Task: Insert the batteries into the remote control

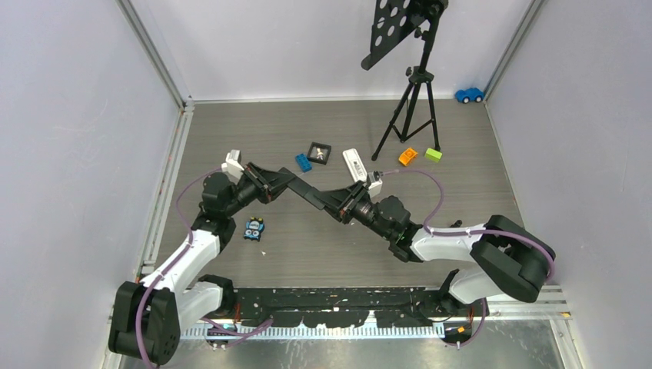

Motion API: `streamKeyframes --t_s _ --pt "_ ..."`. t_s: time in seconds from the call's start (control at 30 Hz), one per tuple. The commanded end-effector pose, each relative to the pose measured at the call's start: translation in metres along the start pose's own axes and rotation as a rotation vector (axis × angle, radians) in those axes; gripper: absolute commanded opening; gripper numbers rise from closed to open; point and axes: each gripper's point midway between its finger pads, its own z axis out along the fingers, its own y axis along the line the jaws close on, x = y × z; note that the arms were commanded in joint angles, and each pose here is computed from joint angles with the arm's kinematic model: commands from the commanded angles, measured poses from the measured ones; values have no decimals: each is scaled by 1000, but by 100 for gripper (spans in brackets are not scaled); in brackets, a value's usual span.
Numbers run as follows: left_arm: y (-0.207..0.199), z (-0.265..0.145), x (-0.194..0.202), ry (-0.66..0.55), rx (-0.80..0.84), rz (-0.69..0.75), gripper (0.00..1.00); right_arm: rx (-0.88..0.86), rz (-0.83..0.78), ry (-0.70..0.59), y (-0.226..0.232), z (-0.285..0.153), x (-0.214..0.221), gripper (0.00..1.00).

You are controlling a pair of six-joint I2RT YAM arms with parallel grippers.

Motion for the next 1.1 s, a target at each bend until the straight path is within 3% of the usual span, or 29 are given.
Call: streamKeyframes --t_s 0.0,0.33,0.7,1.07 --pt "-62 -9 4 22 207 108 0 8 -46 34 -6 2 5 26" --pt "-79 -12 13 86 299 174 0 54 -157 60 -19 4 9 48" --pt "-73 -12 9 54 267 182 0 82 -174 24 -28 -3 1 39" --pt "-27 -3 11 81 100 115 0 74 -279 27 -8 -1 0 66"
